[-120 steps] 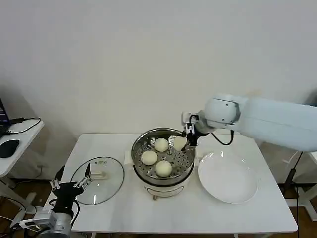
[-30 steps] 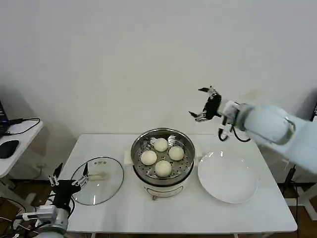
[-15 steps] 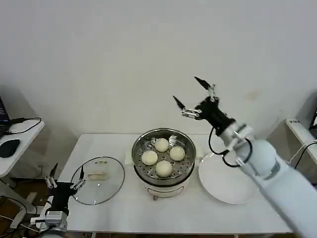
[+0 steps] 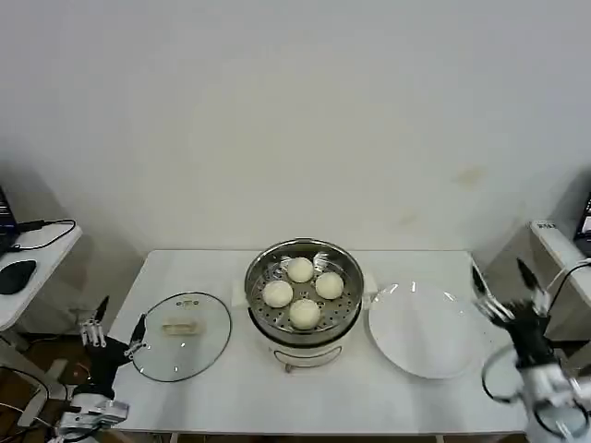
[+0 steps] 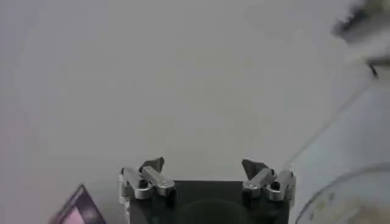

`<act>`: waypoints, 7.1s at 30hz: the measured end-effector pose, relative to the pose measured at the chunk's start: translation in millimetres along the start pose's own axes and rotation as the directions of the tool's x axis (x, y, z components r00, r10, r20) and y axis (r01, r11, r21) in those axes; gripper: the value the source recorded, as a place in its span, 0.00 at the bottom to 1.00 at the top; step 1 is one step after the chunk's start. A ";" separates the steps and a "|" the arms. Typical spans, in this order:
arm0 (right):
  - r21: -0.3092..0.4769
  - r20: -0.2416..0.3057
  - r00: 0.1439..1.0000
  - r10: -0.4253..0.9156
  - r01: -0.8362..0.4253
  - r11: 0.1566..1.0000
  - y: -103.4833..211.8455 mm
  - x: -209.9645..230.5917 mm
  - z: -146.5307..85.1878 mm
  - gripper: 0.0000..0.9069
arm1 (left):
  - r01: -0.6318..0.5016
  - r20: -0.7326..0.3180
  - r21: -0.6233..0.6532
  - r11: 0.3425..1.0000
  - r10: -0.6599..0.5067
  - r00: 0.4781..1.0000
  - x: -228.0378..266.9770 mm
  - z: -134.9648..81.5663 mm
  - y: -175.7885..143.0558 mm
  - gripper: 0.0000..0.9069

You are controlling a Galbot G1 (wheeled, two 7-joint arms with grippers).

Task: Take steamed baozi put them in steamer then cover it.

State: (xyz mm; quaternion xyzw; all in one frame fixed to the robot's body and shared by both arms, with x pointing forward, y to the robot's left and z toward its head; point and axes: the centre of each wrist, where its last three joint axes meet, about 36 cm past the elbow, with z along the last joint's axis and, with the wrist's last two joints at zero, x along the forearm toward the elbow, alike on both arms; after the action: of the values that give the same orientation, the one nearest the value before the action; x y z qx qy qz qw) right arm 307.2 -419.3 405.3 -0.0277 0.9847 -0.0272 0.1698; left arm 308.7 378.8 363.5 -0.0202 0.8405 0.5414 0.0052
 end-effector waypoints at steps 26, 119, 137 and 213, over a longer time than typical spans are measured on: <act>0.090 -0.162 0.951 0.264 -0.252 0.964 -16.0 59.2 -24.5 1.00 | -0.209 0.000 -0.523 0.826 0.245 0.970 -29.4 -4.5 -50.1 1.00; 0.105 -0.125 0.962 0.241 -0.229 0.968 13.9 59.3 -44.1 1.00 | 0.119 -0.019 -0.436 0.892 -0.142 0.990 -83.5 -40.9 29.7 0.00; 0.157 -0.126 0.956 0.267 -0.246 0.956 31.7 57.4 -33.1 1.00 | 0.107 0.038 -0.404 0.908 -0.100 0.994 -124.2 -157.7 36.5 0.00; 0.172 -0.156 0.961 0.227 -0.200 0.965 66.5 55.5 -8.7 1.00 | -0.059 0.093 -0.420 0.906 0.108 0.990 -109.6 -347.2 -96.4 0.00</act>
State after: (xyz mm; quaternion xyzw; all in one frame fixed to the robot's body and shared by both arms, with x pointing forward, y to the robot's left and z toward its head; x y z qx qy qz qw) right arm 249.1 -356.1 390.9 0.0946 0.9879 -0.0872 0.0864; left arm 426.6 26.0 422.8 0.0461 0.7043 0.7079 0.0254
